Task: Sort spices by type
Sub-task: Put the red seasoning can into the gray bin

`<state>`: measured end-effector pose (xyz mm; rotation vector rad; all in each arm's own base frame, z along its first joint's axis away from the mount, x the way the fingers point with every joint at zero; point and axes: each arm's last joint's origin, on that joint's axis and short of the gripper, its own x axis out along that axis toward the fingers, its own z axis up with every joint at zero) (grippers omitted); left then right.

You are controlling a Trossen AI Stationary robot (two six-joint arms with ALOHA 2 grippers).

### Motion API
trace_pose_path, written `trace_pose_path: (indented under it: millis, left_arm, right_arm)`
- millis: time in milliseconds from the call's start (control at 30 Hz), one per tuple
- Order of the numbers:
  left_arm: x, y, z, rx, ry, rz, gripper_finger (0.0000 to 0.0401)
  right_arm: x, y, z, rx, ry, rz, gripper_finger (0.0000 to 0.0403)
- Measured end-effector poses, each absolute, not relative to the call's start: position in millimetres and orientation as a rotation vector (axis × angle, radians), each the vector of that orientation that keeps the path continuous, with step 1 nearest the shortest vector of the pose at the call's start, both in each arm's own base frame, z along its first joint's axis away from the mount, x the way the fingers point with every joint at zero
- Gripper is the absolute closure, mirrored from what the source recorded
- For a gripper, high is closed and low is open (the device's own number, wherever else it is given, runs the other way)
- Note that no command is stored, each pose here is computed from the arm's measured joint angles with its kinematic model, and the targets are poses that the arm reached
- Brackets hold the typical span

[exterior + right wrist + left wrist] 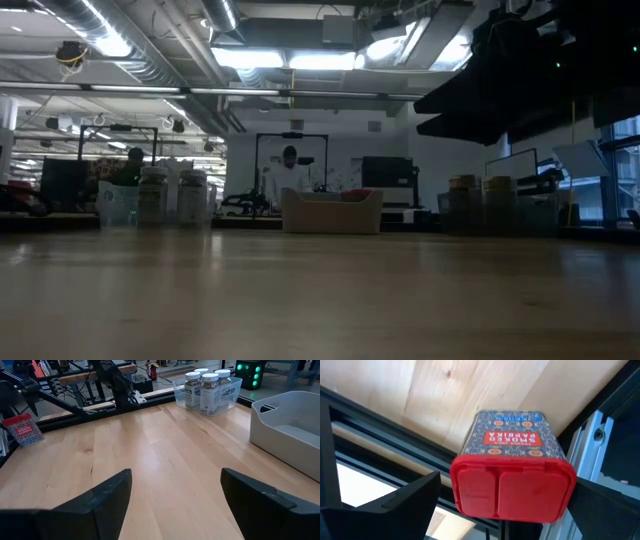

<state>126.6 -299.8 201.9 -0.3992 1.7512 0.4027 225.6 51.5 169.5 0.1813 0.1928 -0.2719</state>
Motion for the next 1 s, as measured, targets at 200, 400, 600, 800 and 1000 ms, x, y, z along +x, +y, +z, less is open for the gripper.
trace_pose_path:
  millis: [200, 400, 600, 800, 1000]
  left_arm:
    - [126, -298, 199, -0.404, 1.736, 0.430, 0.0039]
    - [126, -297, 194, -0.431, 1.736, 0.446, 0.0097]
    - [128, -295, 194, -0.441, 1.735, 0.467, 0.0106]
    - [141, -278, 198, -0.395, 1.734, 0.517, 0.0107]
    - [168, -256, 212, -0.422, 1.726, 0.455, 0.0105]
  right_arm:
    - [226, 51, 170, 0.181, 0.193, -0.272, 0.0100]
    - [226, 51, 170, 0.181, 0.193, -0.272, 0.0100]
    - [226, 51, 170, 0.181, 0.193, -0.272, 0.0100]
    - [226, 51, 170, 0.181, 0.193, -0.272, 0.0100]
    - [226, 52, 169, 0.191, 0.195, -0.265, 0.0100]
